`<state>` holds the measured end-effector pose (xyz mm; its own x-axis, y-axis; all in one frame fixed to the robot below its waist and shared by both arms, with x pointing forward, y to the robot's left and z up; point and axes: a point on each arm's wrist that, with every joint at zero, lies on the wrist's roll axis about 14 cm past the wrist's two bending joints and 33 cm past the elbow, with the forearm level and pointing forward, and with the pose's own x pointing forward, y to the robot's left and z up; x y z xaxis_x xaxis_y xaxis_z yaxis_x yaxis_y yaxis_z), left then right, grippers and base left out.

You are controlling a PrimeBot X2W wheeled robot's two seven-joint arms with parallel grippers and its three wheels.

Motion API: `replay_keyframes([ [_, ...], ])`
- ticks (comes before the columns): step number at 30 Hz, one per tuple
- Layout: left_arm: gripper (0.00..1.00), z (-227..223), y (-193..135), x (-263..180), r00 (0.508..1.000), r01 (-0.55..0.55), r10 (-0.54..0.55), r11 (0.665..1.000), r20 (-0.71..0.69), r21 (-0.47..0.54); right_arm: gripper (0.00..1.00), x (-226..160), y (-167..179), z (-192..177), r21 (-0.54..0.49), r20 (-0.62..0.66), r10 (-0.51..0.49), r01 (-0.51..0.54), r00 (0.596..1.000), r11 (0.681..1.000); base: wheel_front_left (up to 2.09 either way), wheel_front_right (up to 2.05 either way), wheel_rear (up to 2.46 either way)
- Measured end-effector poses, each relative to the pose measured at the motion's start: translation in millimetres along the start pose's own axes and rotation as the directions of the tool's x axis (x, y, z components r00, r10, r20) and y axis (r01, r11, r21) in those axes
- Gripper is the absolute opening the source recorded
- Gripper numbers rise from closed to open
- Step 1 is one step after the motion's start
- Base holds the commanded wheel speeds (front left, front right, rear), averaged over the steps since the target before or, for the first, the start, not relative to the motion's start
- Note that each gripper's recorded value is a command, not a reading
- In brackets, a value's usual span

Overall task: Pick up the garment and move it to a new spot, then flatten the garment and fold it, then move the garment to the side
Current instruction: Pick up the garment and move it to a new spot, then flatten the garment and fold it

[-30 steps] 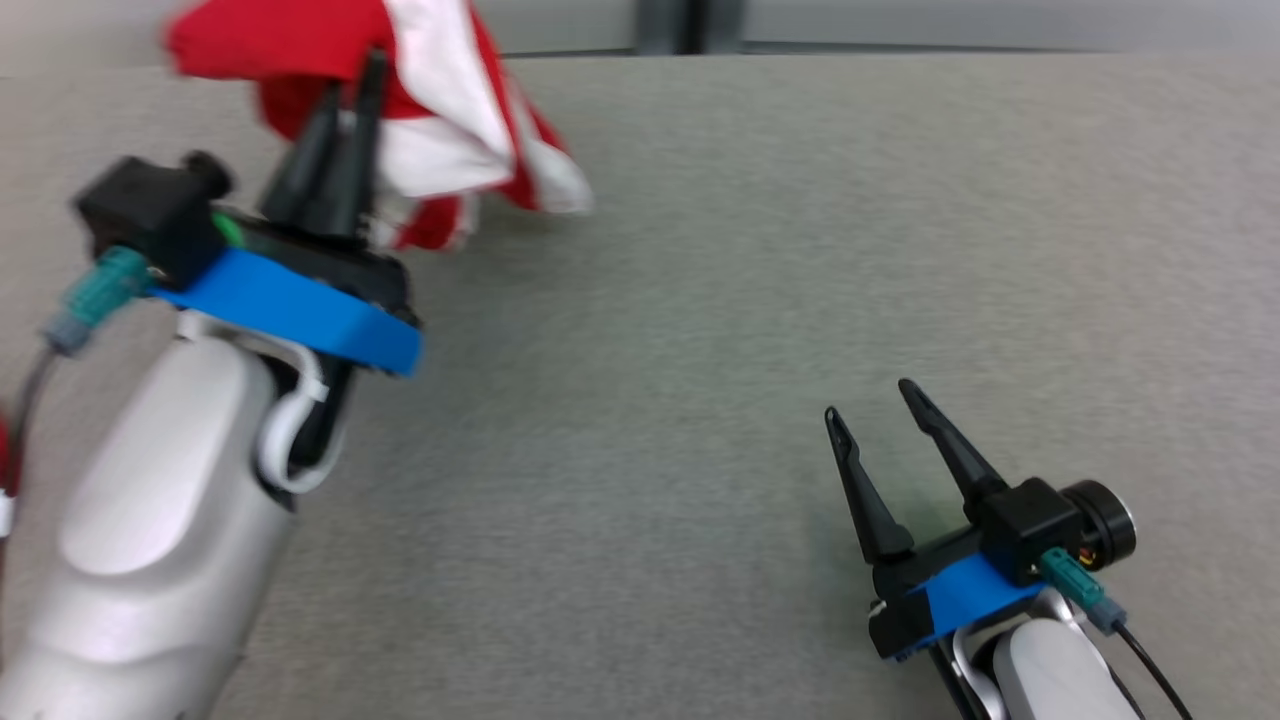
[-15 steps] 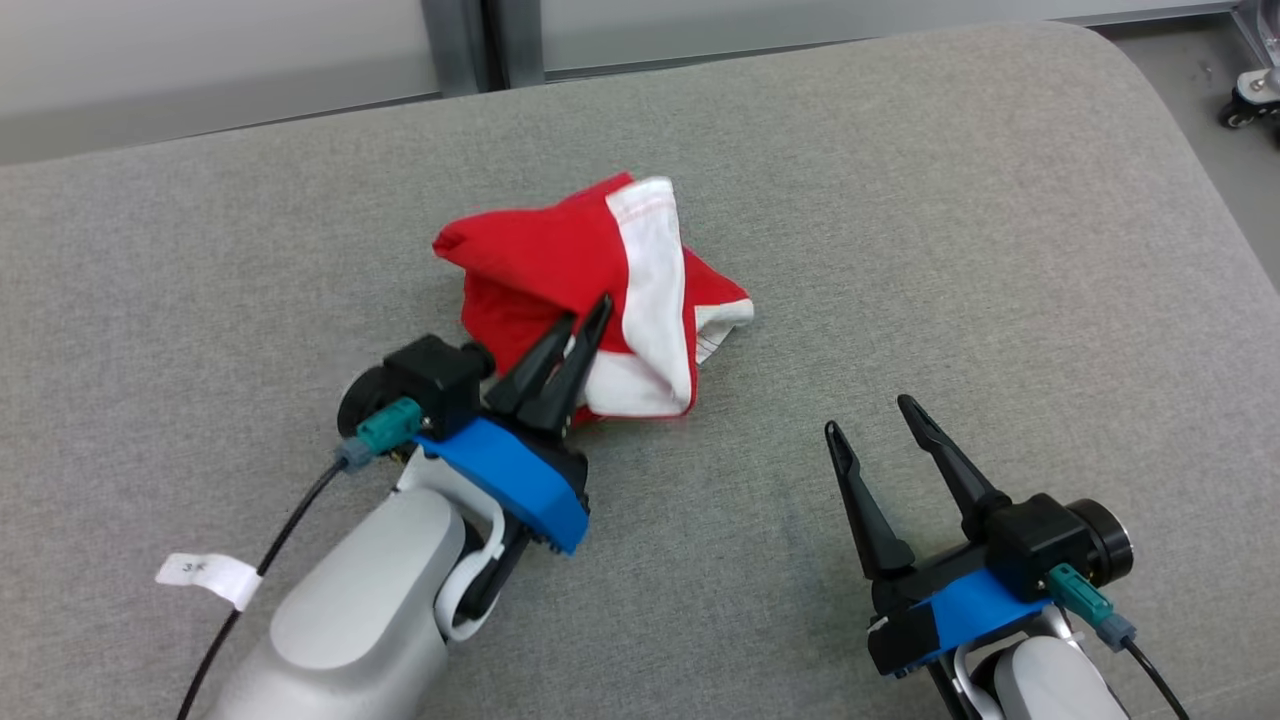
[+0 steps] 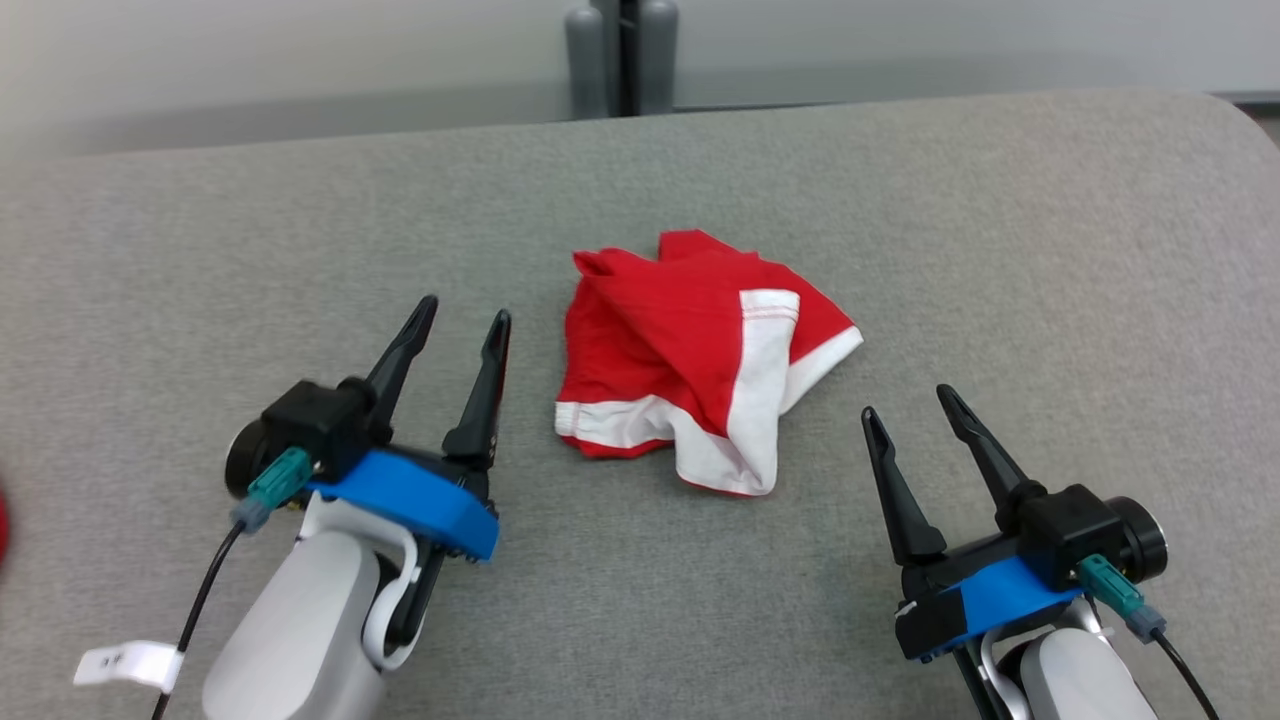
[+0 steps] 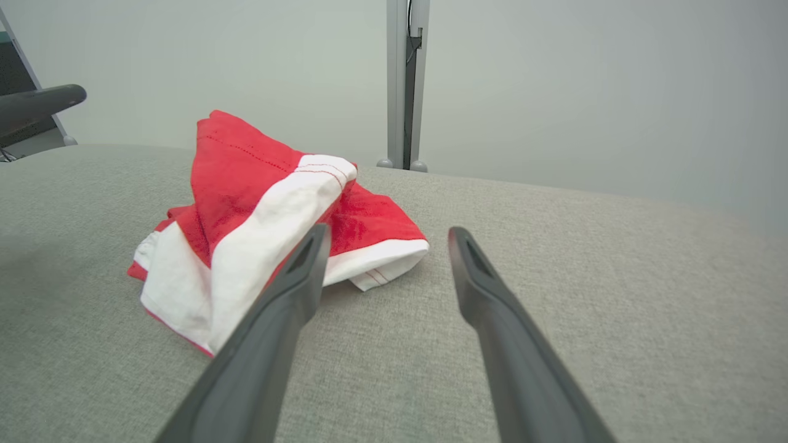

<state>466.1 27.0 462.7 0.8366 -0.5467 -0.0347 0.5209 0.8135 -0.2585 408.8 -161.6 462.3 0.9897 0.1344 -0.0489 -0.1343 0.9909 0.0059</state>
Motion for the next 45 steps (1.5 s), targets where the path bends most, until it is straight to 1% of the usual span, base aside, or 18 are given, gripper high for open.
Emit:
replay_keyframes([
  [4,1.0,8.1,21.9,-30.3,0.995,-0.1,0.1,0.994,0.027,0.035,1.0,2.0,6.3,11.5,-0.003,0.033,0.018,-0.018,0.999,1.0,0.0,0.0,0.0],
  [8,1.0,4.0,37.9,-68.5,0.977,-0.21,0.209,0.978,0.032,0.019,1.0,-2.0,12.9,19.6,-0.003,0.054,0.033,-0.033,0.998,0.999,0.0,0.0,0.0],
  [15,1.0,-11.6,44.1,-132.4,0.938,-0.347,0.347,0.938,0.02,0.004,1.0,-20.5,18.8,16.6,0.009,0.044,0.039,-0.039,0.998,0.999,0.0,0.0,0.0],
  [19,1.0,-19.8,38.1,-155.7,0.923,-0.386,0.386,0.923,0.011,-0.007,1.0,-33.1,20.2,9.2,0.021,0.024,0.036,-0.036,0.999,0.999,0.0,0.0,0.0],
  [21,1.0,-23.2,34.1,-163.2,0.92,-0.392,0.392,0.92,0.006,-0.008,1.0,-38.4,20.1,6.4,0.024,0.016,0.032,-0.033,0.999,0.999,0.0,0.0,0.0],
  [28,1.0,-27.0,26.7,-171.2,0.917,-0.398,0.398,0.917,0.003,-0.015,1.0,-45.8,20.6,-1.2,0.034,-0.006,0.029,-0.029,1.0,0.999,0.0,0.0,0.0],
  [34,1.0,-28.3,23.8,-162.4,0.925,-0.38,0.38,0.925,-0.004,-0.013,1.0,-41.5,20.3,-9.5,0.049,-0.031,0.029,-0.027,0.999,0.998,0.0,0.0,0.0],
  [37,1.0,-27.9,23.9,-154.3,0.93,-0.368,0.368,0.93,-0.005,-0.013,1.0,-28.7,20.3,-9.4,0.068,-0.032,0.032,-0.029,0.999,0.997,0.0,0.0,0.0],
  [42,1.0,-31.6,25.1,-144.6,0.935,-0.354,0.354,0.935,-0.021,-0.016,1.0,8.6,26.0,4.3,0.062,0.004,0.061,-0.061,0.998,0.996,0.0,0.0,0.0],
  [45,1.0,-34.0,29.4,-142.2,0.934,-0.355,0.355,0.935,-0.032,-0.014,1.0,30.8,25.6,7.4,0.086,0.01,0.061,-0.061,0.998,0.994,0.0,0.0,0.0],
])
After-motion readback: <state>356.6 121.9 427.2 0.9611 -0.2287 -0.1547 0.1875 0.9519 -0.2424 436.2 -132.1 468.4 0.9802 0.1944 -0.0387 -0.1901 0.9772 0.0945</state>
